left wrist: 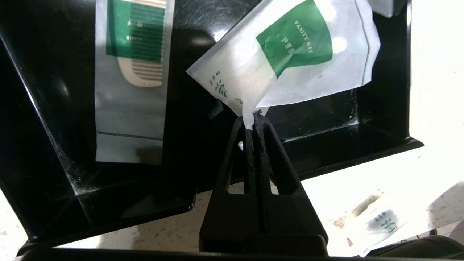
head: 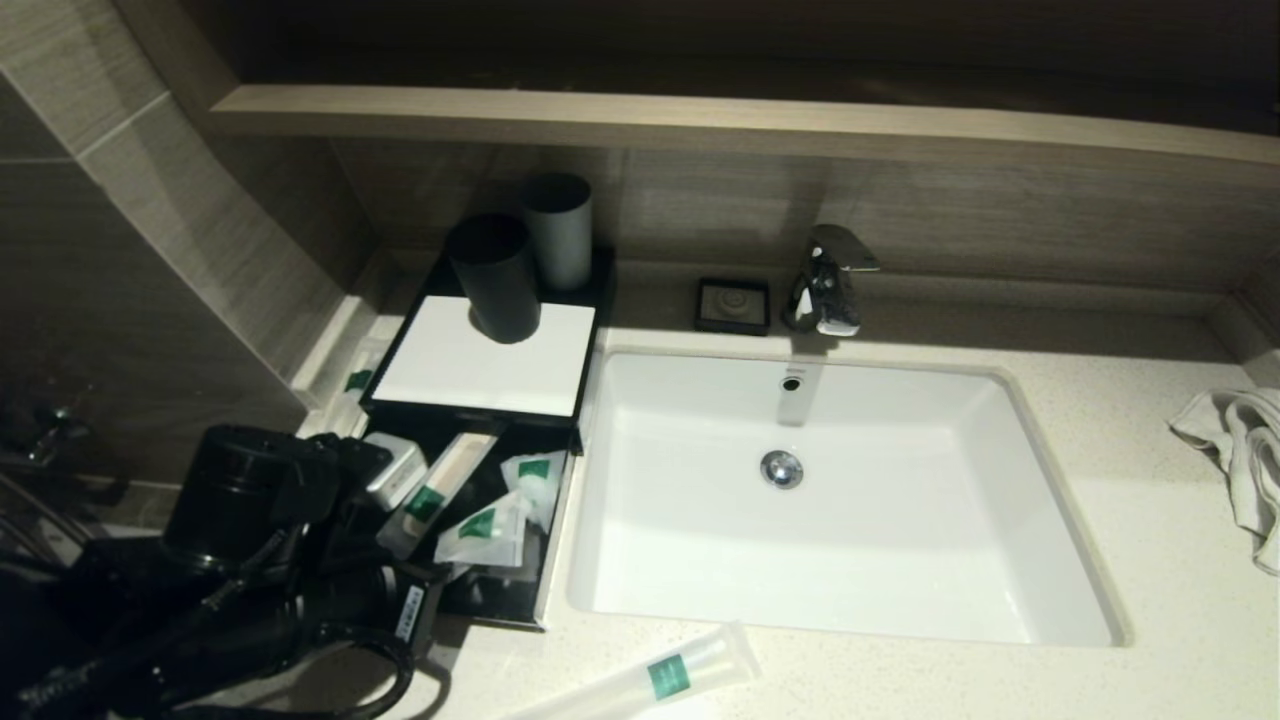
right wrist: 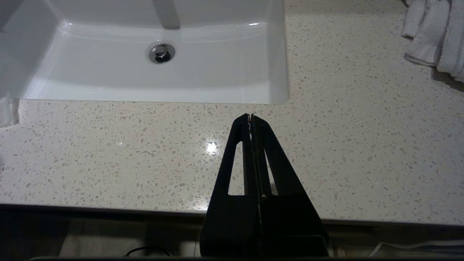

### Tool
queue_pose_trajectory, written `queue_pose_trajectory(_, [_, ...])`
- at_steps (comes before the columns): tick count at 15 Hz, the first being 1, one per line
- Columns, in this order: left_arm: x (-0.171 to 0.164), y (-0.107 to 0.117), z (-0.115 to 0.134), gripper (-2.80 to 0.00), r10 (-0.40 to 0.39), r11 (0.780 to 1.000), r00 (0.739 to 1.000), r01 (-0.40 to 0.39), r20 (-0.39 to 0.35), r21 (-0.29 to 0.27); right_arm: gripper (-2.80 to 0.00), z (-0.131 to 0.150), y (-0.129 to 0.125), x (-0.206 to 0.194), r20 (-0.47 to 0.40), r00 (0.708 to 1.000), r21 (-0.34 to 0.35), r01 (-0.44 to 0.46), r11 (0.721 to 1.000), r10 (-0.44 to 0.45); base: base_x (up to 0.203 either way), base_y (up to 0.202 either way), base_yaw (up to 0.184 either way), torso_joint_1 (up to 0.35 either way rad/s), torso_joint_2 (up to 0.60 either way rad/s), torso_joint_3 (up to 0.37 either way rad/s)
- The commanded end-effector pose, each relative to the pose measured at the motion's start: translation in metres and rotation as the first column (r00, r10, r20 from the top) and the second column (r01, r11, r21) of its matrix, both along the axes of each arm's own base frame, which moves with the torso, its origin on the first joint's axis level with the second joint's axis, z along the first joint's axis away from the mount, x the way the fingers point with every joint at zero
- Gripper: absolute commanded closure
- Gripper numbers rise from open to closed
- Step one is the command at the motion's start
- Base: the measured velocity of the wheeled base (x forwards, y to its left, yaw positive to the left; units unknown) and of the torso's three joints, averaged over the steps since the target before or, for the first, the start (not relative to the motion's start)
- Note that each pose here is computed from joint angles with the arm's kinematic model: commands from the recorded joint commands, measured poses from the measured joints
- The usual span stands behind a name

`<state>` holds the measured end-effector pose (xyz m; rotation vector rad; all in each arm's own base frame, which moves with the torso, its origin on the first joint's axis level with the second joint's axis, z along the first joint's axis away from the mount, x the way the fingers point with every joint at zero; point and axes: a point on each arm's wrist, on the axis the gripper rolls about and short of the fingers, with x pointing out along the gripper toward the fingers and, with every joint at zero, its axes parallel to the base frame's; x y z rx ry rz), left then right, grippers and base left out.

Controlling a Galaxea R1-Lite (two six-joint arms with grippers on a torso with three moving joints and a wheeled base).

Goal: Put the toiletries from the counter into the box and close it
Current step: Place the bathroom toiletry into the drawer

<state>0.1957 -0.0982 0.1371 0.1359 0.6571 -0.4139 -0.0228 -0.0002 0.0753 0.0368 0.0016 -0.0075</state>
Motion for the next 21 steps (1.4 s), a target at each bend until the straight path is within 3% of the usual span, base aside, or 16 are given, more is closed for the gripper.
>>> queue_pose_trajectory(1, [-0.0008, 0.0005, -0.0005, 0.00, 0.002, 1.000, 1.000, -0.002, 0.001, 0.003, 0.00, 0.0001, 0.0000, 0.0001, -0.001, 1.000, 0.000, 0.000, 1.000, 0.000, 0.000, 0.000, 0.000, 0.000, 0.00, 0.000])
queue_pose_trajectory(6, [-0.0016, 0.0009, 0.0015, 0.00, 0.003, 1.000, 1.000, -0.003, 0.011, -0.001, 0.00, 0.0001, 0.0000, 0.0001, -0.001, 1.000, 0.002, 0.000, 1.000, 0.000, 0.000, 0.000, 0.000, 0.000, 0.00, 0.000])
queue_pose_trajectory(12, [-0.0052, 0.0028, 0.0032, 0.00, 0.007, 0.999, 0.995, -0.003, 0.096, -0.041, 0.00, 0.0001, 0.0000, 0.0001, -0.001, 1.000, 0.001, 0.000, 1.000, 0.000, 0.000, 0.000, 0.000, 0.000, 0.00, 0.000])
queue_pose_trajectory(19, [-0.0052, 0.0029, -0.0014, 0.00, 0.010, 0.999, 0.997, -0.007, 0.077, -0.035, 0.00, 0.0001, 0.0000, 0.0001, -0.001, 1.000, 0.001, 0.000, 1.000, 0.000, 0.000, 0.000, 0.000, 0.000, 0.00, 0.000])
queue_pose_trajectory(20, [-0.0061, 0.0033, -0.0024, -2.42, 0.010, 0.999, 0.997, -0.007, 0.073, -0.033, 0.00, 0.0001, 0.0000, 0.0001, -0.001, 1.000, 0.000, 0.000, 1.000, 0.000, 0.000, 0.000, 0.000, 0.000, 0.00, 0.000])
queue_pose_trajectory(21, [-0.0070, 0.0037, -0.0044, -2.80, 0.009, 1.000, 0.998, -0.007, 0.065, -0.030, 0.00, 0.0001, 0.0000, 0.0001, -0.001, 1.000, 0.000, 0.000, 1.000, 0.000, 0.000, 0.000, 0.000, 0.000, 0.00, 0.000])
